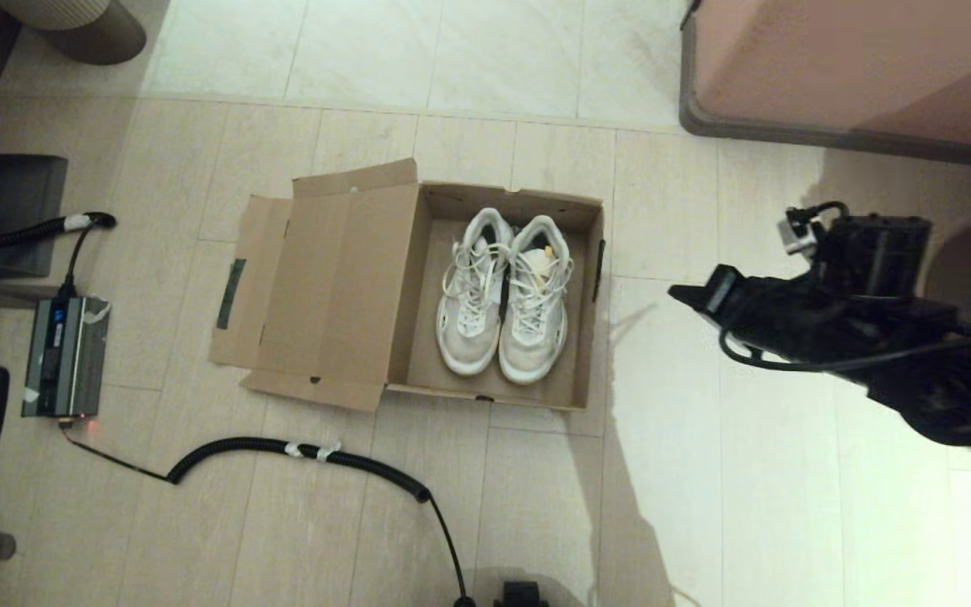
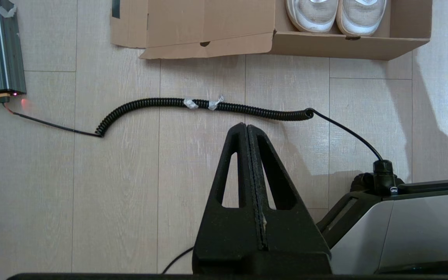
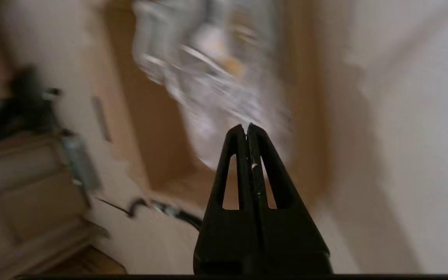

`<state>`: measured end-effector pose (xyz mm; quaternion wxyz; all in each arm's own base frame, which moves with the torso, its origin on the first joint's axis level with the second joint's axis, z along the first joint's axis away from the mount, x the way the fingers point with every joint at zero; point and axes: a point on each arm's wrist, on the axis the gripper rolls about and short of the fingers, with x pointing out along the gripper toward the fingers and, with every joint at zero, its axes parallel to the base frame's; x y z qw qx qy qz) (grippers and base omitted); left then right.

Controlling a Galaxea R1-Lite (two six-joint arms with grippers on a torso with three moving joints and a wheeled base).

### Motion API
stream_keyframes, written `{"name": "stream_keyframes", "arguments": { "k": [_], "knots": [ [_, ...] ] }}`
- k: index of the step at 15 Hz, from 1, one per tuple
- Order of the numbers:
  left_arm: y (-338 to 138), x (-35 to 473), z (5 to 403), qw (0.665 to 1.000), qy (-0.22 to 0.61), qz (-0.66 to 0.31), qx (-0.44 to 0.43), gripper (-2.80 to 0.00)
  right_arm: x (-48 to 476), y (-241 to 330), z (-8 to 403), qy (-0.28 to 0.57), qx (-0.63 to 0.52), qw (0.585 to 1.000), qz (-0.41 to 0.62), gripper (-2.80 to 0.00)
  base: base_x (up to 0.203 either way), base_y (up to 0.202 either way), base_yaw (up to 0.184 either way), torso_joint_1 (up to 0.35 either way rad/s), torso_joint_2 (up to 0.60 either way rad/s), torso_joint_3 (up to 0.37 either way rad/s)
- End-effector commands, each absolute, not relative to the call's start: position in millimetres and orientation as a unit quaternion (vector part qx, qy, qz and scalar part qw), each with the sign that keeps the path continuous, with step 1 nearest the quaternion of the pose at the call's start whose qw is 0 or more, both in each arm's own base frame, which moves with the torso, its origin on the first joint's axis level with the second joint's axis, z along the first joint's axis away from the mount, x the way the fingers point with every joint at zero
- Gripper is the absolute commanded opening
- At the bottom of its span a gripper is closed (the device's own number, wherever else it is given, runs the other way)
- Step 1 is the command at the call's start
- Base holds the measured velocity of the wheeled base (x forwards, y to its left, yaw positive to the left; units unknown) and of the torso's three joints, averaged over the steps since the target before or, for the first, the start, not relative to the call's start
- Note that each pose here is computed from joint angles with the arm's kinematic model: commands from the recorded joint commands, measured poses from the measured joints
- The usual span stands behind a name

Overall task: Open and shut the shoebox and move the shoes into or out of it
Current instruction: Put the shoes out of the shoe box

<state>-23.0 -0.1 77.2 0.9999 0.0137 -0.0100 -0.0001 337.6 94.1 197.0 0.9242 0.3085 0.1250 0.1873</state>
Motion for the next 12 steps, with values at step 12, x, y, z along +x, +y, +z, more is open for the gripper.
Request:
{"name": "stream_keyframes", "arguments": {
  "k": [12],
  "knots": [
    [0,-22,75,1.0,-0.005,0.0,0.014,-2.8,438,298,140,-0.06,0.195,0.958,0.203,-2.8,0.0,0.0,0.0,0.0,0.0,0.0]
  ]
}}
